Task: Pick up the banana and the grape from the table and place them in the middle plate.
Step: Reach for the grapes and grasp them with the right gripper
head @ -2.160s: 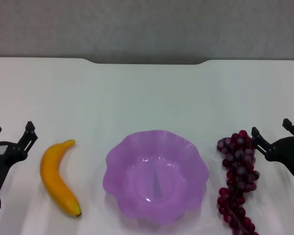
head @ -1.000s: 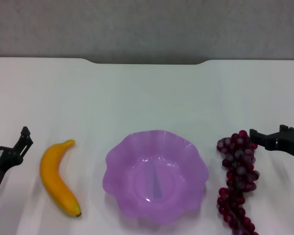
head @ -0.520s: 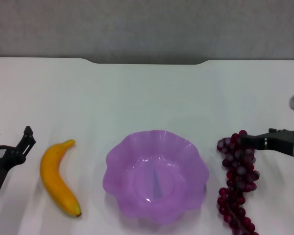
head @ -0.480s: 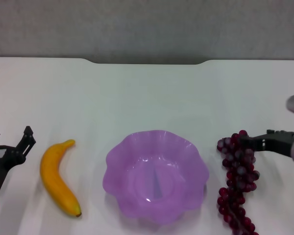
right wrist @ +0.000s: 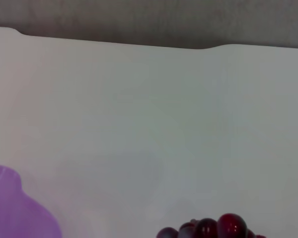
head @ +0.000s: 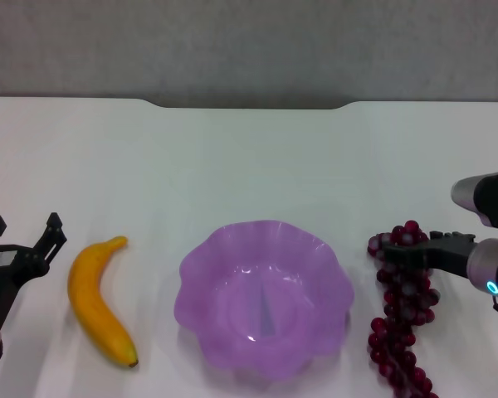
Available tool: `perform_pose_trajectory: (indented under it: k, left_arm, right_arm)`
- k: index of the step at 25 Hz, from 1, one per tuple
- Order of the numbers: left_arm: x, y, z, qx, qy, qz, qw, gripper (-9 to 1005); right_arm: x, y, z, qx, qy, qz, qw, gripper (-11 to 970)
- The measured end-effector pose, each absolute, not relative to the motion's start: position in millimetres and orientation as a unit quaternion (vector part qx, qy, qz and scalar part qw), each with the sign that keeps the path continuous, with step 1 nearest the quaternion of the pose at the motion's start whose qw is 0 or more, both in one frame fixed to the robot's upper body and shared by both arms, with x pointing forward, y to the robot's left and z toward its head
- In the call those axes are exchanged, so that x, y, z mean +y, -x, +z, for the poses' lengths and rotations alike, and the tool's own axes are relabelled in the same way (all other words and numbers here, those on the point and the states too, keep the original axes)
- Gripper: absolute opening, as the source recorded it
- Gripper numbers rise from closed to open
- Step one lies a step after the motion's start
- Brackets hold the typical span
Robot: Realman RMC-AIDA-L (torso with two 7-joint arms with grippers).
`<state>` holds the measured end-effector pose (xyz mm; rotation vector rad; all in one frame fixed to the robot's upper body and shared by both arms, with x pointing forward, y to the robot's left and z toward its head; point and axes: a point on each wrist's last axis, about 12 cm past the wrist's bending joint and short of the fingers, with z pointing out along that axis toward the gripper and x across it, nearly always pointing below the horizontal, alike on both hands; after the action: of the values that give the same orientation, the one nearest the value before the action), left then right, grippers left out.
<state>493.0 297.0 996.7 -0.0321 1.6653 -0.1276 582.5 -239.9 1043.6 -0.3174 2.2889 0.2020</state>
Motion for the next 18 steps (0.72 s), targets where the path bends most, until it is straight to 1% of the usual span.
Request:
perform_pose_trajectory:
  k: [7,18]
  left_arm:
    - [296.3,-492.5,996.5,0.739,0.014,-0.058,0.671,893]
    - [296.7,-490.2,995.2,0.741,0.015,-0.057,0.669,893]
  right_arm:
    - [-242.5,-578.2,1034.5,0.908,0.128,0.072,0.392,793]
    - [-240.3,-573.1,1024.7,0.900,0.139,0.060,0.409,777]
